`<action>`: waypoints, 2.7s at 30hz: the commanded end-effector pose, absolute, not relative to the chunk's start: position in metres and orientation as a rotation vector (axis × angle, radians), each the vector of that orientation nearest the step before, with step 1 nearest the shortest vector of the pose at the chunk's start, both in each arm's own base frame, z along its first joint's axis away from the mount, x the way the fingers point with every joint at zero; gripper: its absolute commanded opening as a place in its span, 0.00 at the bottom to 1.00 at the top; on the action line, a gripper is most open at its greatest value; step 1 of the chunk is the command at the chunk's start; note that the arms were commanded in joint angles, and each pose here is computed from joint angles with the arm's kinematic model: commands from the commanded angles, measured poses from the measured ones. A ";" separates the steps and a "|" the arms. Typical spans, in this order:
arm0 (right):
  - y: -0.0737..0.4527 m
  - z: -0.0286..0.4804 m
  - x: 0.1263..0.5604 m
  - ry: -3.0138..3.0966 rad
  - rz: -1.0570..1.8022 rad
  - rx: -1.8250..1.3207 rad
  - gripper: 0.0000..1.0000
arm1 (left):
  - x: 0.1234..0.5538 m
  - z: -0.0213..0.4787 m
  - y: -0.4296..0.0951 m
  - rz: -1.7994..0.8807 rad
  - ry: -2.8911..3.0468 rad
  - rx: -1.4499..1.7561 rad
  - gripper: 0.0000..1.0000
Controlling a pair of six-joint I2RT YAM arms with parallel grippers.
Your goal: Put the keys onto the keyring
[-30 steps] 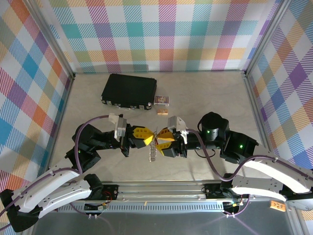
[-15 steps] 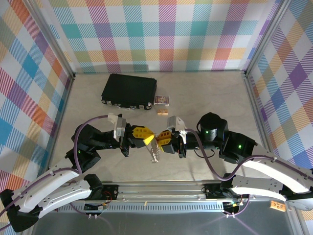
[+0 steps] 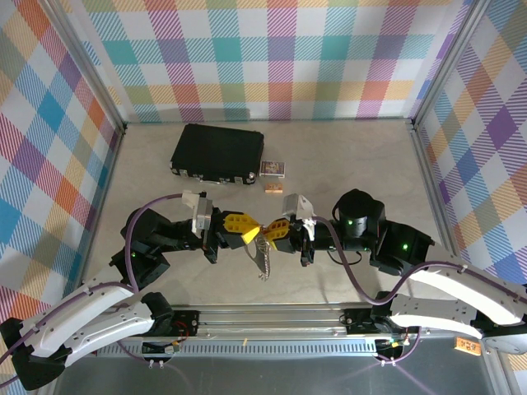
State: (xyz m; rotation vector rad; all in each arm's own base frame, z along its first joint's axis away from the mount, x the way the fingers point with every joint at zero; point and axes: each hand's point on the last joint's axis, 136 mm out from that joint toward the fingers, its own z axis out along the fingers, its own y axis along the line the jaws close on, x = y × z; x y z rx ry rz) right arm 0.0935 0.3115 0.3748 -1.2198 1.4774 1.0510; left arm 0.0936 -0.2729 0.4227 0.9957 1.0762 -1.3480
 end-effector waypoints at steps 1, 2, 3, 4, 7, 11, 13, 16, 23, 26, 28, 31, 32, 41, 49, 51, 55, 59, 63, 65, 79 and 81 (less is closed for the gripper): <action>0.305 0.385 0.095 1.427 1.016 -1.198 0.00 | 0.094 0.426 -0.273 -1.315 1.055 1.001 0.00; 0.304 0.386 0.095 1.423 1.009 -1.195 0.00 | 0.095 0.424 -0.273 -1.310 1.063 1.003 0.00; 0.303 0.386 0.096 1.423 1.001 -1.190 0.00 | 0.097 0.423 -0.275 -1.307 1.071 1.005 0.00; 0.303 0.386 0.097 1.425 0.996 -1.187 0.00 | 0.098 0.422 -0.275 -1.303 1.075 1.007 0.00; 0.302 0.387 0.098 1.422 0.985 -1.187 0.00 | 0.100 0.419 -0.277 -1.291 1.090 1.011 0.00; 0.302 0.385 0.098 1.428 0.979 -1.188 0.00 | 0.102 0.419 -0.279 -1.285 1.094 1.014 0.00; 0.302 0.386 0.099 1.430 0.976 -1.186 0.00 | 0.103 0.418 -0.279 -1.278 1.101 1.015 0.00; 0.300 0.387 0.099 1.430 0.974 -1.180 0.00 | 0.105 0.414 -0.280 -1.253 1.118 1.022 0.00; 0.295 0.390 0.100 1.427 0.959 -1.160 0.00 | 0.106 0.410 -0.279 -1.227 1.139 1.040 0.00; 0.292 0.390 0.101 1.433 0.949 -1.154 0.00 | 0.106 0.410 -0.277 -1.214 1.141 1.042 0.00; 0.291 0.389 0.102 1.442 0.941 -1.152 0.00 | 0.105 0.411 -0.275 -1.207 1.139 1.039 0.00; 0.290 0.387 0.103 1.442 0.920 -1.162 0.00 | 0.106 0.410 -0.274 -1.200 1.144 1.034 0.00; 0.289 0.388 0.103 1.431 0.907 -1.173 0.00 | 0.106 0.410 -0.273 -1.195 1.146 1.033 0.00; 0.287 0.387 0.103 1.444 0.892 -1.180 0.00 | 0.113 0.396 -0.272 -1.126 1.202 1.036 0.00; 0.290 0.382 0.106 1.471 0.877 -1.190 0.00 | 0.119 0.384 -0.277 -1.107 1.242 1.061 0.00; 0.291 0.382 0.107 1.475 0.874 -1.191 0.00 | 0.119 0.383 -0.278 -1.112 1.243 1.061 0.00; 0.290 0.382 0.108 1.476 0.866 -1.193 0.00 | 0.118 0.381 -0.280 -1.124 1.252 1.074 0.00; 0.291 0.381 0.107 1.476 0.863 -1.200 0.00 | 0.118 0.377 -0.282 -1.126 1.271 1.094 0.00; 0.291 0.377 0.109 1.490 0.850 -1.202 0.00 | 0.113 0.378 -0.284 -1.157 1.266 1.115 0.00; 0.291 0.377 0.110 1.490 0.849 -1.201 0.00 | 0.111 0.377 -0.285 -1.176 1.269 1.133 0.00; 0.285 0.381 0.107 1.452 0.836 -1.206 0.00 | 0.108 0.374 -0.284 -1.181 1.305 1.154 0.00; 0.285 0.381 0.107 1.449 0.834 -1.206 0.00 | 0.108 0.375 -0.284 -1.179 1.304 1.151 0.00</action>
